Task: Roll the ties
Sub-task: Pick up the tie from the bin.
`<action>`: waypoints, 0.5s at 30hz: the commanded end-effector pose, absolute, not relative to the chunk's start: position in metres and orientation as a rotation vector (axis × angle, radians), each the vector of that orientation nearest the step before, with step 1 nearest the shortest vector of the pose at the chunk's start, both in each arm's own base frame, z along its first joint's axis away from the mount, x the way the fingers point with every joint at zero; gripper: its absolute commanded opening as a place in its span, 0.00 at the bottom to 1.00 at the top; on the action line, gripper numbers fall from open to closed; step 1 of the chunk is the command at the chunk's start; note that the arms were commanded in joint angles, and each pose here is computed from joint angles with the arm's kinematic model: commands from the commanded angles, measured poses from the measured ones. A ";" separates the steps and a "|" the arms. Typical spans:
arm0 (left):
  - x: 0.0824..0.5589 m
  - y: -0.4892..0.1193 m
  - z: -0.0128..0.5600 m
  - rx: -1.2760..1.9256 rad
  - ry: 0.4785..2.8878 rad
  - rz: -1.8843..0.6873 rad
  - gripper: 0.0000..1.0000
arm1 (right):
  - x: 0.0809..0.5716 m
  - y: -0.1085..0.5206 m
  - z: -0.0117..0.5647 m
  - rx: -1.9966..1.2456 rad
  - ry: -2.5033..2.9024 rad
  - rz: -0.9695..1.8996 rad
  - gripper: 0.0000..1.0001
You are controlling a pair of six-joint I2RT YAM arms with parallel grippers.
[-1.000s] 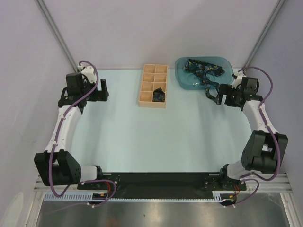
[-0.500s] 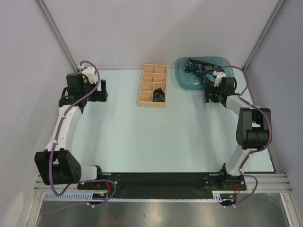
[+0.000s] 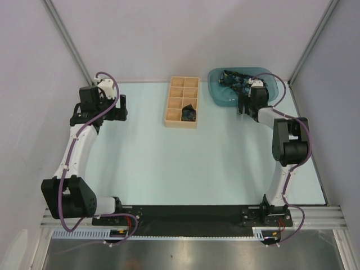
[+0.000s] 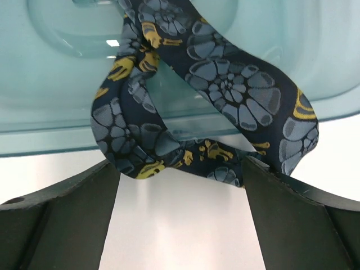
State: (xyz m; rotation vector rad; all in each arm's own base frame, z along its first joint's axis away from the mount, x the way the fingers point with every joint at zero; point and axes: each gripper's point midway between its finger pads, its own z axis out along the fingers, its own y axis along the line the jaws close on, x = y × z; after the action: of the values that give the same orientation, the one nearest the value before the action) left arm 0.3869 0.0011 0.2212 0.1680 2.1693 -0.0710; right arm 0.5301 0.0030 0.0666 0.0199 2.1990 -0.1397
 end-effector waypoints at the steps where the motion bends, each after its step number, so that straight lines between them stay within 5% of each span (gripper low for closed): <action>1: 0.389 -0.001 0.233 0.181 2.141 -0.076 0.99 | 0.537 -0.001 0.095 0.090 2.159 -0.130 0.92; 8: 0.386 -0.006 0.229 0.209 2.152 -0.111 0.99 | 0.493 0.022 0.110 0.009 2.225 0.069 0.96; 15: 0.380 -0.012 0.222 0.252 2.162 -0.138 0.99 | 0.500 -0.027 0.131 -0.068 2.200 -0.009 1.00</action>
State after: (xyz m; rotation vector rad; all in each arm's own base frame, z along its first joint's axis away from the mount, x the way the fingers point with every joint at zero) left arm 0.3830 -0.0052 0.2179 0.1962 2.1834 -0.1111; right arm 0.4908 -0.0015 0.1045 -0.0195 2.2496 0.0224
